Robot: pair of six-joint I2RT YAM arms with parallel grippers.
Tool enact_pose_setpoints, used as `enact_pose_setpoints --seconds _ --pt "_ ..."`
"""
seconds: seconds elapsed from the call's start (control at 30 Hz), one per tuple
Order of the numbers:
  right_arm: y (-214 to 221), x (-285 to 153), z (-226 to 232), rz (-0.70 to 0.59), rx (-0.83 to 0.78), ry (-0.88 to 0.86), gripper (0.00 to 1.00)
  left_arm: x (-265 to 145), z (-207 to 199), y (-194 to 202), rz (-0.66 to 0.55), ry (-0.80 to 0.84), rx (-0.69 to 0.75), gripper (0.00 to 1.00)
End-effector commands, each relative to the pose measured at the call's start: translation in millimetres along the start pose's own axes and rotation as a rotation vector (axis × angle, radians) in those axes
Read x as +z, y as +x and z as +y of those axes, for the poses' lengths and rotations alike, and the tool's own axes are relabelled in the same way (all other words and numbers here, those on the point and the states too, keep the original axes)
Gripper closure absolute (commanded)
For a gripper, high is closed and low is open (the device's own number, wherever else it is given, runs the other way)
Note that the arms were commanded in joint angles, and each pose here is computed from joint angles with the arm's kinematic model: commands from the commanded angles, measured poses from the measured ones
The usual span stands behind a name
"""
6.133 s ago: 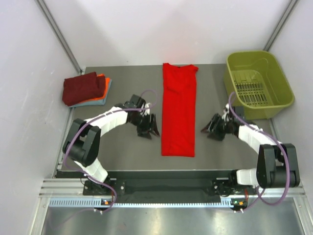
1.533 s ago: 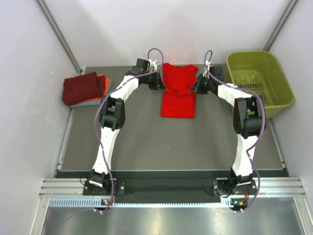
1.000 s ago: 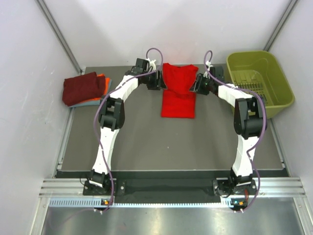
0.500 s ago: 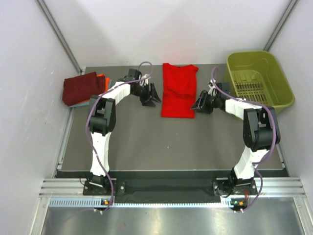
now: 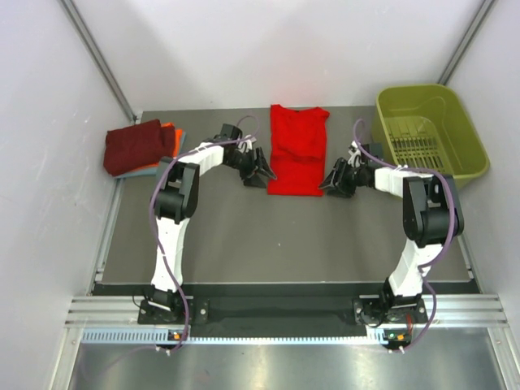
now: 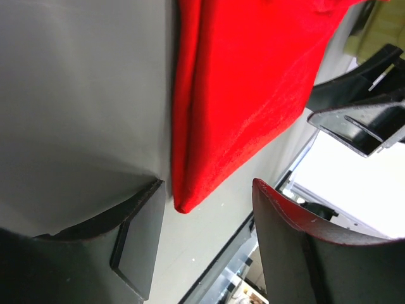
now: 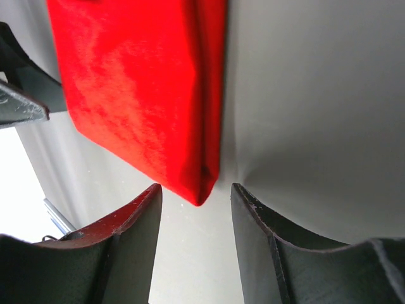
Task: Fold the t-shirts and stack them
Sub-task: Fold the tshirt
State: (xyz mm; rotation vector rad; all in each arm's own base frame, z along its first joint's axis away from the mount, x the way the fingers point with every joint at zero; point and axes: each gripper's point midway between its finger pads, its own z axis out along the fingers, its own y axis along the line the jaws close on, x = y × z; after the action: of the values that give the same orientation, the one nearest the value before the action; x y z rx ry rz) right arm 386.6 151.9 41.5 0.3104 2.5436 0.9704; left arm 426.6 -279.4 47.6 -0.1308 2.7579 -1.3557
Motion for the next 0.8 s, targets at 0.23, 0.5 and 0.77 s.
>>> enact_pose_setpoints --seconds 0.23,0.5,0.77 --pt "0.2 4.1 -2.6 -0.009 0.014 -0.012 0.52 7.6 1.6 12.3 0.041 0.014 -0.007 0.4" --pt "3.7 14.4 -0.1 0.001 0.019 -0.022 0.55 4.2 6.8 21.8 0.062 -0.005 -0.019 0.42" --pt "10.0 24.0 2.3 0.026 0.029 -0.029 0.57 18.3 12.5 29.3 0.088 -0.004 -0.04 0.46"
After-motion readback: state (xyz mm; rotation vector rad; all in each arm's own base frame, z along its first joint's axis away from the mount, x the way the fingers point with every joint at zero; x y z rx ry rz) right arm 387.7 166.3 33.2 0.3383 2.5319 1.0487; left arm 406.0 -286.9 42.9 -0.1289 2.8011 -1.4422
